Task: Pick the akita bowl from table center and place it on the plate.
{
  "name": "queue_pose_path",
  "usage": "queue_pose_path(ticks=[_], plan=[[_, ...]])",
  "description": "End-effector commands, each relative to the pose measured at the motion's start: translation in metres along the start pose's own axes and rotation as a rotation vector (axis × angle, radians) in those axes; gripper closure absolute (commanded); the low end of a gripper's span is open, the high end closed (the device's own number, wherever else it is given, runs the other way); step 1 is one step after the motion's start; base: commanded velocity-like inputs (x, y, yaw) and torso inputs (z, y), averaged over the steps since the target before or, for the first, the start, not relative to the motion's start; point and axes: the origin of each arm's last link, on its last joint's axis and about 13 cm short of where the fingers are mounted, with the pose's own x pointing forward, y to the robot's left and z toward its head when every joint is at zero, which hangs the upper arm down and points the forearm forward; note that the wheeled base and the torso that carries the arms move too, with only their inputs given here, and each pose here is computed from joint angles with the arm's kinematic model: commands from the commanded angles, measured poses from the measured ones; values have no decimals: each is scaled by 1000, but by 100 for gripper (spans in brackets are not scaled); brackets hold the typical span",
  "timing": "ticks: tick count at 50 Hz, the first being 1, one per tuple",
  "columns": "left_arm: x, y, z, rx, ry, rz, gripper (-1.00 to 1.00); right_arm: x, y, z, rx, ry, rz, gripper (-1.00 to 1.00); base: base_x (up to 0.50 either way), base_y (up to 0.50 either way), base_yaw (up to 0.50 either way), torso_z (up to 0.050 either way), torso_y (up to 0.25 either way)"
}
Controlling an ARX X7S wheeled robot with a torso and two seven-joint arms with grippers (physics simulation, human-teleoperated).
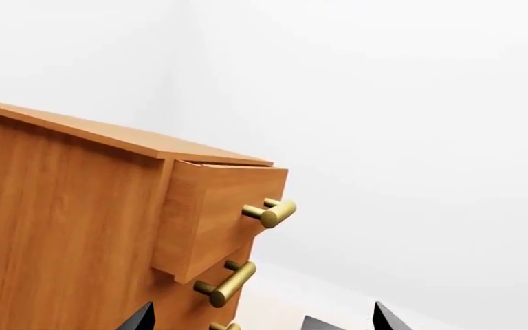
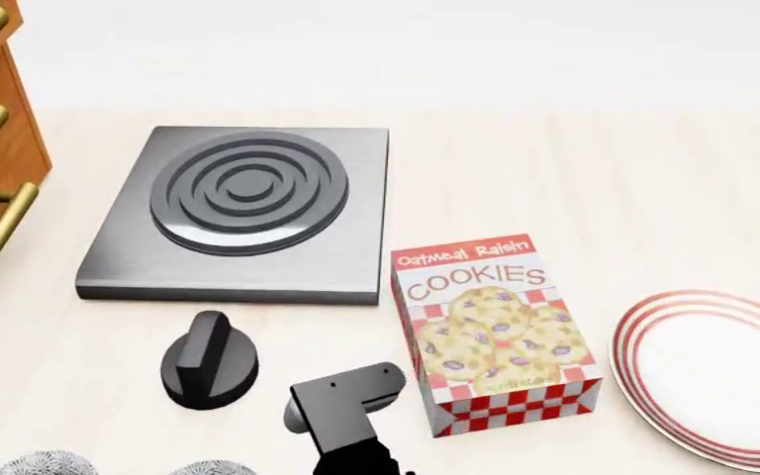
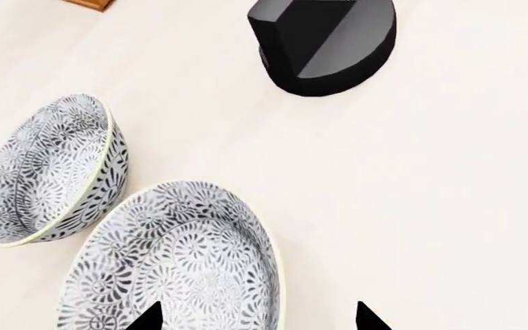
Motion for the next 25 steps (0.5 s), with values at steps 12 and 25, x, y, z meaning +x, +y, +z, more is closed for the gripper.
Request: queue_pose_path(ticks=[12, 25], plan=[[-2, 1, 1, -3, -2, 2, -100, 5, -1, -5, 3, 14, 11, -100, 0, 0, 0, 0, 0], [-2, 2, 3, -4, -4, 5, -100, 5, -3, -6, 12, 10, 6, -100, 0, 0, 0, 0, 0]])
